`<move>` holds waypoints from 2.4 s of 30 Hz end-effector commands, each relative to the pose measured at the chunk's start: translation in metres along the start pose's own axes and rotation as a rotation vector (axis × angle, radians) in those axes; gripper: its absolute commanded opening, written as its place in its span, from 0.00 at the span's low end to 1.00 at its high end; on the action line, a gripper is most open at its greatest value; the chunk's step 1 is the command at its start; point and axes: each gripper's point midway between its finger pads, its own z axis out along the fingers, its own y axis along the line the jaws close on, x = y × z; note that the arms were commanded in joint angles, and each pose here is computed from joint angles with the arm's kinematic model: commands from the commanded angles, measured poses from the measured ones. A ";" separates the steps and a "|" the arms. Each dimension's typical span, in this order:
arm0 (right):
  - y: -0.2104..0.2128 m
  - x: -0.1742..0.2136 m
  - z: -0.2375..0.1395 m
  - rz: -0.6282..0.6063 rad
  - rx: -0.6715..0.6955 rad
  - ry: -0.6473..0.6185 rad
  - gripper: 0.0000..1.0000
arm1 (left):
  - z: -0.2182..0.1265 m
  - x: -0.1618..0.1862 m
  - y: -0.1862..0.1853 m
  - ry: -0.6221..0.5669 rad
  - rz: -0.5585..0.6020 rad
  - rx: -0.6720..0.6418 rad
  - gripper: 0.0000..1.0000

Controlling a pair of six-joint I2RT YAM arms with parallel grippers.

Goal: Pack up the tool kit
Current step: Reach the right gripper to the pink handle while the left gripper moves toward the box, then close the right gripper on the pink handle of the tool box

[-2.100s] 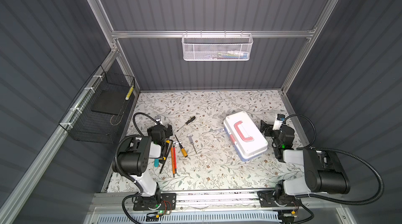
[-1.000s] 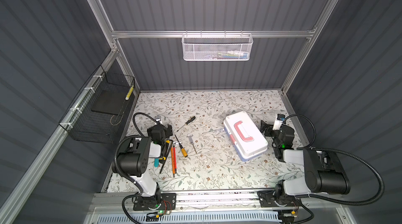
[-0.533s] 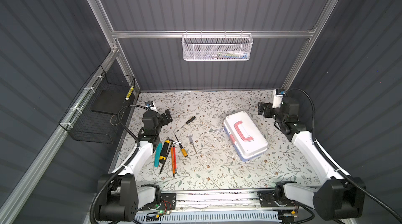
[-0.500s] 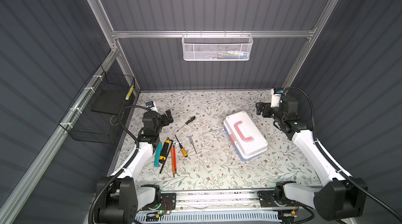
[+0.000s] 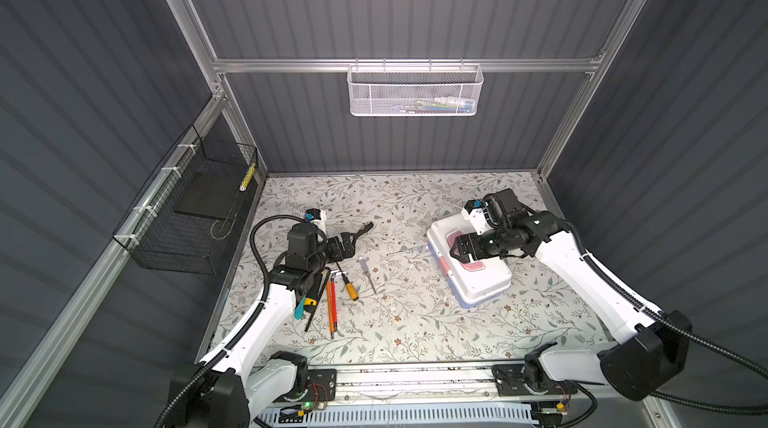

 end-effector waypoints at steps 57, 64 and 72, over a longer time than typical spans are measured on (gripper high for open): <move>0.044 0.011 0.043 0.090 -0.171 0.135 0.90 | 0.035 0.123 -0.104 0.257 0.125 0.285 0.96; 0.036 0.011 0.056 0.072 -0.132 0.177 0.90 | 0.052 0.145 -0.118 0.236 0.086 0.333 0.96; 0.056 0.015 0.060 0.120 -0.292 0.178 0.90 | 0.072 0.142 -0.126 0.233 0.149 0.299 0.98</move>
